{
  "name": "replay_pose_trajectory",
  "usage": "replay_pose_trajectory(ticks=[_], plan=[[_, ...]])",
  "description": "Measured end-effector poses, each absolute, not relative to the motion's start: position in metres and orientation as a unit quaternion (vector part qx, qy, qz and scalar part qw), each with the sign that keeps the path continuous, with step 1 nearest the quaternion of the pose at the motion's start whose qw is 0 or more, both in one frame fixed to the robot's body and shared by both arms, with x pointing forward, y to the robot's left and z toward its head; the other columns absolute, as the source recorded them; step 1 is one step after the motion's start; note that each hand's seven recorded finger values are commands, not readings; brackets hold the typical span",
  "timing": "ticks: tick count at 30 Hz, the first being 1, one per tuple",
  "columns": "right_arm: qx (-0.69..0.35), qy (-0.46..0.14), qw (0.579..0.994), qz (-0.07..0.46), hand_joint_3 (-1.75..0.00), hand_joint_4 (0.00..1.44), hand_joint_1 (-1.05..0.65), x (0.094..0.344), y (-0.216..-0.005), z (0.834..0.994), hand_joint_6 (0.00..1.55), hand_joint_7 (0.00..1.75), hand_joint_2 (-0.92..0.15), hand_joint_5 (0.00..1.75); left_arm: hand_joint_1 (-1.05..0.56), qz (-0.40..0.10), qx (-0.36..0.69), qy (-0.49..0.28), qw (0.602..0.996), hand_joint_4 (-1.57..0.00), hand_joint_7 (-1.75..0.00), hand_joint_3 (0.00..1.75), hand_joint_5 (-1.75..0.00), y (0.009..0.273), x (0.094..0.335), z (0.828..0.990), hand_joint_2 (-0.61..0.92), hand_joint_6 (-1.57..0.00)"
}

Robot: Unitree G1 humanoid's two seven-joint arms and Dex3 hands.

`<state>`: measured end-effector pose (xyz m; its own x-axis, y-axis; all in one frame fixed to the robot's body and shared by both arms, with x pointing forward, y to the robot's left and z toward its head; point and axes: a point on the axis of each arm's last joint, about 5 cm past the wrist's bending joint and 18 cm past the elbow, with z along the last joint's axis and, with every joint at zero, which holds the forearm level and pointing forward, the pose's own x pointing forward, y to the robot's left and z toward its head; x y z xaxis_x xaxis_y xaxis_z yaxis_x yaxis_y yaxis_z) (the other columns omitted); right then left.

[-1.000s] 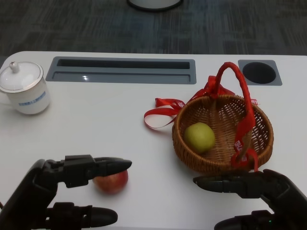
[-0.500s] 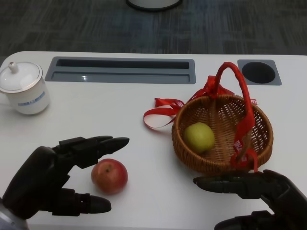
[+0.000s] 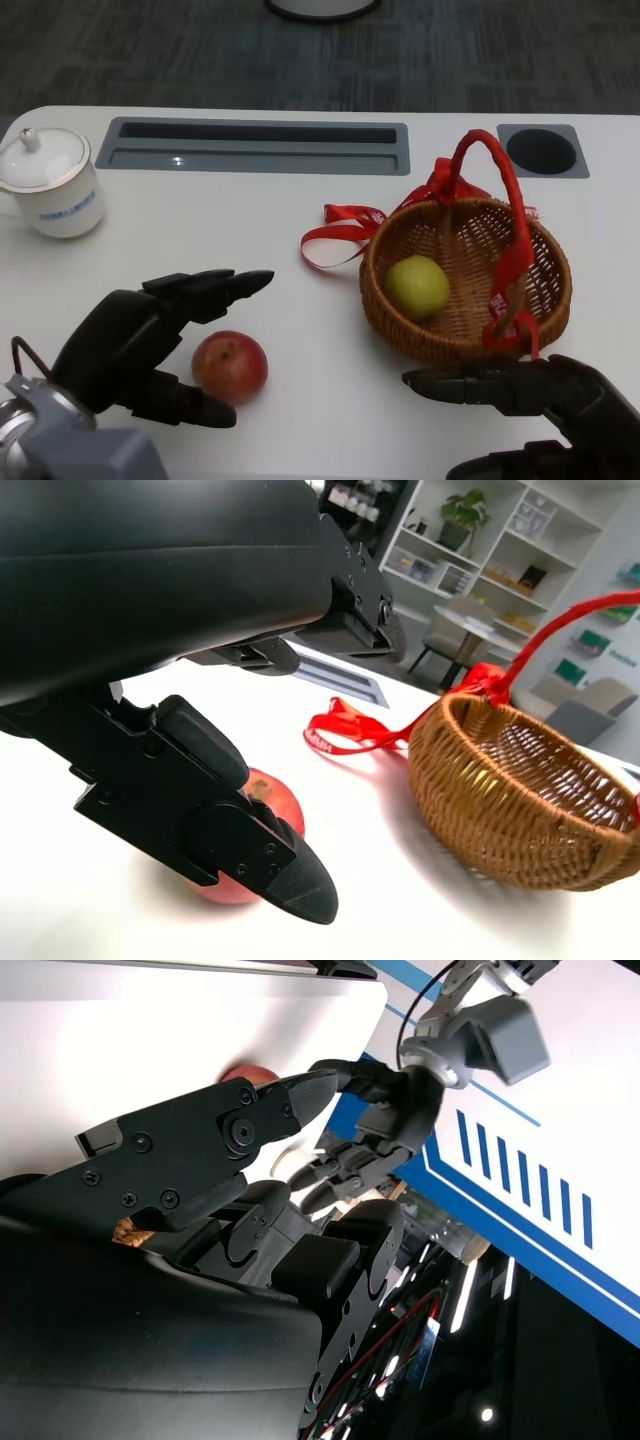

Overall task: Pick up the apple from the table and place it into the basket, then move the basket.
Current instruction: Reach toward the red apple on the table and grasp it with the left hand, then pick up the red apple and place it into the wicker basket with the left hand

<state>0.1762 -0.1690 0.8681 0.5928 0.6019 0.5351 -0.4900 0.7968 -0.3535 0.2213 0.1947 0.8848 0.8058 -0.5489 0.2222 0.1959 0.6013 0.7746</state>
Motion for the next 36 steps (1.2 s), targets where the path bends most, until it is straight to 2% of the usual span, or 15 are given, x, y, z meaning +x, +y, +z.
replay_pose_trajectory(ticks=[9, 14, 29, 32, 36], plan=[[-0.085, -0.331, 0.888, 0.307, 0.00, 0.84, -0.25, 0.176, -0.169, 0.870, 0.77, 0.00, -0.79, 0.01, -0.89, -0.240, 0.411, -0.159, 0.865, -0.37, 0.00, 0.01, 0.00, 0.187, 0.245, 0.860, 0.67, -0.33], [-0.085, -0.330, 0.888, 0.308, 0.00, 0.84, -0.24, 0.176, -0.169, 0.870, 0.77, 0.00, -0.80, 0.00, -0.81, -0.256, 0.421, -0.121, 0.862, -0.37, 0.00, 0.00, 0.00, 0.183, 0.248, 0.848, 0.63, -0.33], [-0.082, -0.327, 0.890, 0.306, 0.00, 0.85, -0.23, 0.173, -0.169, 0.868, 0.78, 0.00, -0.80, 0.00, -0.78, -0.261, 0.432, -0.106, 0.857, -0.41, -0.01, 0.00, -0.01, 0.170, 0.251, 0.840, 0.65, -0.35], [-0.082, -0.326, 0.891, 0.306, 0.00, 0.85, -0.24, 0.172, -0.169, 0.868, 0.78, 0.00, -0.80, 0.00, -0.71, -0.260, 0.429, -0.105, 0.859, -0.47, -0.03, 0.00, -0.03, 0.168, 0.251, 0.839, 0.63, -0.41], [-0.082, -0.327, 0.890, 0.305, 0.00, 0.85, -0.25, 0.171, -0.169, 0.868, 0.78, 0.00, -0.81, 0.00, -0.50, -0.251, 0.422, -0.099, 0.865, -0.71, -0.05, 0.00, -0.06, 0.167, 0.253, 0.839, 0.62, -0.64]])
